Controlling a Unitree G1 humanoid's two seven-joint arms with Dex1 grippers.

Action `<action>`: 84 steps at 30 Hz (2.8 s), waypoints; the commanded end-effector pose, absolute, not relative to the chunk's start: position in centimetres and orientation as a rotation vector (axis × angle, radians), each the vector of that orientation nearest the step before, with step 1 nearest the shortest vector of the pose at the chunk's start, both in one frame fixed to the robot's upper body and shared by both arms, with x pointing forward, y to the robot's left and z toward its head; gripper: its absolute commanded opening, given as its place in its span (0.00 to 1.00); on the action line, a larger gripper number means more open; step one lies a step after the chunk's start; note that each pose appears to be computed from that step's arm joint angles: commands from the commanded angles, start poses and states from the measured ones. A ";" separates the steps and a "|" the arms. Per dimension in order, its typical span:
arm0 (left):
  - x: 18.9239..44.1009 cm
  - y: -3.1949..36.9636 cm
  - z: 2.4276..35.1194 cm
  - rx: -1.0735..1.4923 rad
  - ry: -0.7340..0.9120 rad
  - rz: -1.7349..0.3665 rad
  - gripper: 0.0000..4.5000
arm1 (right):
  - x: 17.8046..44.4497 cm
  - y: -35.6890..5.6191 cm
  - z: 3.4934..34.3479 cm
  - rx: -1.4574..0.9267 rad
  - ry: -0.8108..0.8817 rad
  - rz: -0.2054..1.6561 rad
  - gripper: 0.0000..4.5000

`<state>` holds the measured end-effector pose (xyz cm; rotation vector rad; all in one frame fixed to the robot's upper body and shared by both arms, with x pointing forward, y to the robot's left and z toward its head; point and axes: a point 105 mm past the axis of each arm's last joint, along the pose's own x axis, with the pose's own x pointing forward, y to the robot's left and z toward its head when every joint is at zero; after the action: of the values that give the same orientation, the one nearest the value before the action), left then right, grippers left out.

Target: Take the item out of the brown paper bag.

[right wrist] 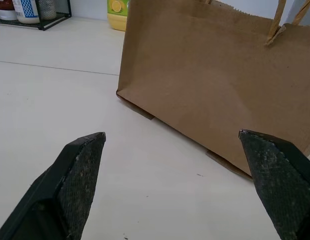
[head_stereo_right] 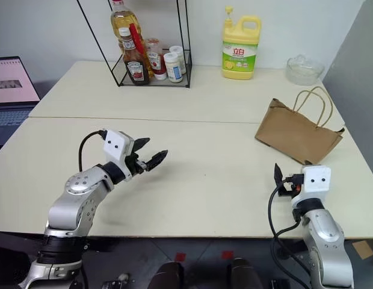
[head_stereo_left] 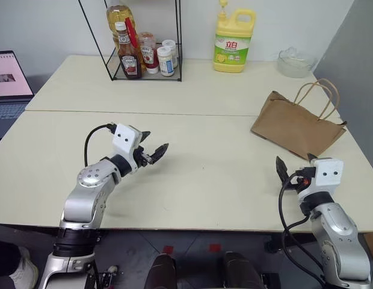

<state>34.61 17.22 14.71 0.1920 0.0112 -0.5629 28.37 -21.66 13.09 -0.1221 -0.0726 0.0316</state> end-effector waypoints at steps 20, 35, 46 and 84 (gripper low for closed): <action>33.9 17.5 19.0 0.288 -0.132 -0.581 0.87 | 28.5 -20.2 14.7 -0.285 -0.131 0.117 1.00; 30.4 10.8 21.6 0.306 -0.119 -1.088 0.87 | 27.0 -22.2 20.8 -0.296 -0.223 -0.002 1.00; 30.4 9.8 21.7 0.292 -0.134 -1.097 0.87 | 31.0 -26.0 23.9 -0.274 -0.162 -0.156 1.00; 30.8 10.0 21.4 0.306 -0.138 -1.083 0.87 | 36.0 -26.3 30.3 -0.356 -0.101 0.094 0.00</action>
<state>31.05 9.82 20.47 0.2755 -0.0955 -1.0870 36.37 -26.43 28.25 -0.3067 -0.0325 0.0895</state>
